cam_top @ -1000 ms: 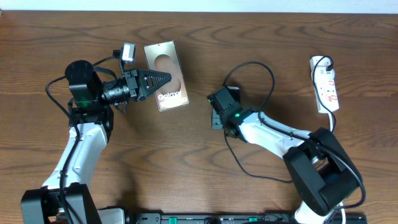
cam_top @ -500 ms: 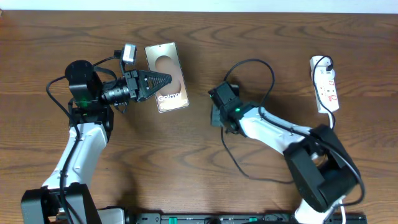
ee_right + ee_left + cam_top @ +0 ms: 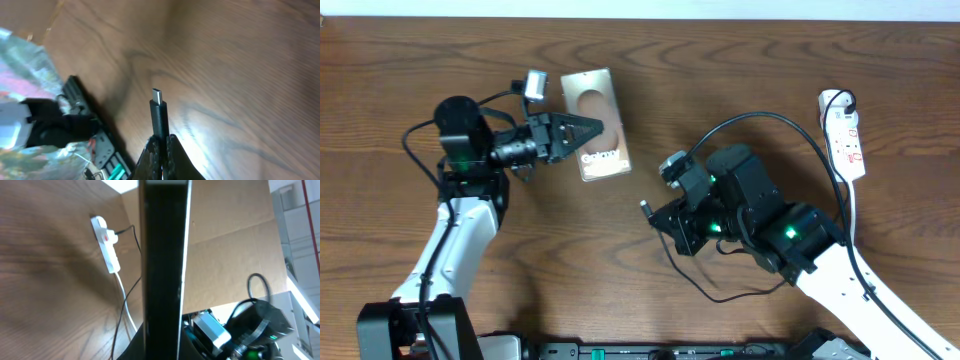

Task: Plug charger to phone and switch on socket
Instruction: 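Carry the connector with the right gripper up under the phone's bottom port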

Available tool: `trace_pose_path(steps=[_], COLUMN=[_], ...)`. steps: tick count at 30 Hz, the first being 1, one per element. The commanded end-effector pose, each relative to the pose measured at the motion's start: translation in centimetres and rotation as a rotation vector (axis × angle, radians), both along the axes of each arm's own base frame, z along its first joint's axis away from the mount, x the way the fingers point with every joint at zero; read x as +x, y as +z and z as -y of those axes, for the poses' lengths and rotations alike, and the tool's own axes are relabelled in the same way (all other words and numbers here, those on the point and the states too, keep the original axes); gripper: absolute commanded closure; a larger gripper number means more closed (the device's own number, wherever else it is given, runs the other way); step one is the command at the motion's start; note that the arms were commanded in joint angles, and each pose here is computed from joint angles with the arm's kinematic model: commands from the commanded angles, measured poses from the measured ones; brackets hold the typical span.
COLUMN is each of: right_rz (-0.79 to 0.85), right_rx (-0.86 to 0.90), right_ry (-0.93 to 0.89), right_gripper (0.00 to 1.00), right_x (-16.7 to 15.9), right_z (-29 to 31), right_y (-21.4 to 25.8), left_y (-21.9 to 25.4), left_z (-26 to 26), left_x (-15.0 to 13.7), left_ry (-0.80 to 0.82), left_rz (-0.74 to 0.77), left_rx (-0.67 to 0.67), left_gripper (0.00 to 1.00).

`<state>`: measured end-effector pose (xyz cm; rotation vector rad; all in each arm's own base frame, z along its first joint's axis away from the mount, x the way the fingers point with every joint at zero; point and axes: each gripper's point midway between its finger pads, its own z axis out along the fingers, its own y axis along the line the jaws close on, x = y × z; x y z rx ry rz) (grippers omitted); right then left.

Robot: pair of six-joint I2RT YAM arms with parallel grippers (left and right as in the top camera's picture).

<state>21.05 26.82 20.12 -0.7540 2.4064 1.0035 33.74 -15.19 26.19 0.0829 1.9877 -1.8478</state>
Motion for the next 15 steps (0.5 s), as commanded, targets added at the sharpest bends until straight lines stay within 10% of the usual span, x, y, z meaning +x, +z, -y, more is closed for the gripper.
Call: trace_pose_path(steps=[1,15], right_rz=[0.006,-0.030], right_rx=[0.042,0.052], right_ry=[0.043,-0.193], right_gripper=[0.99,0.99], right_x=[-0.7,2.8], right_z=[-0.7,0.7], right_y=[0.9,1.1], left_y=[1.1,0.8], left_z=[1.5,3.4], left_x=[0.0,2.6], left_ry=[-0.007,0.165], left_rz=[0.058,0.065], left_rx=[0.009,0.034], left_gripper=[0.93,0.93])
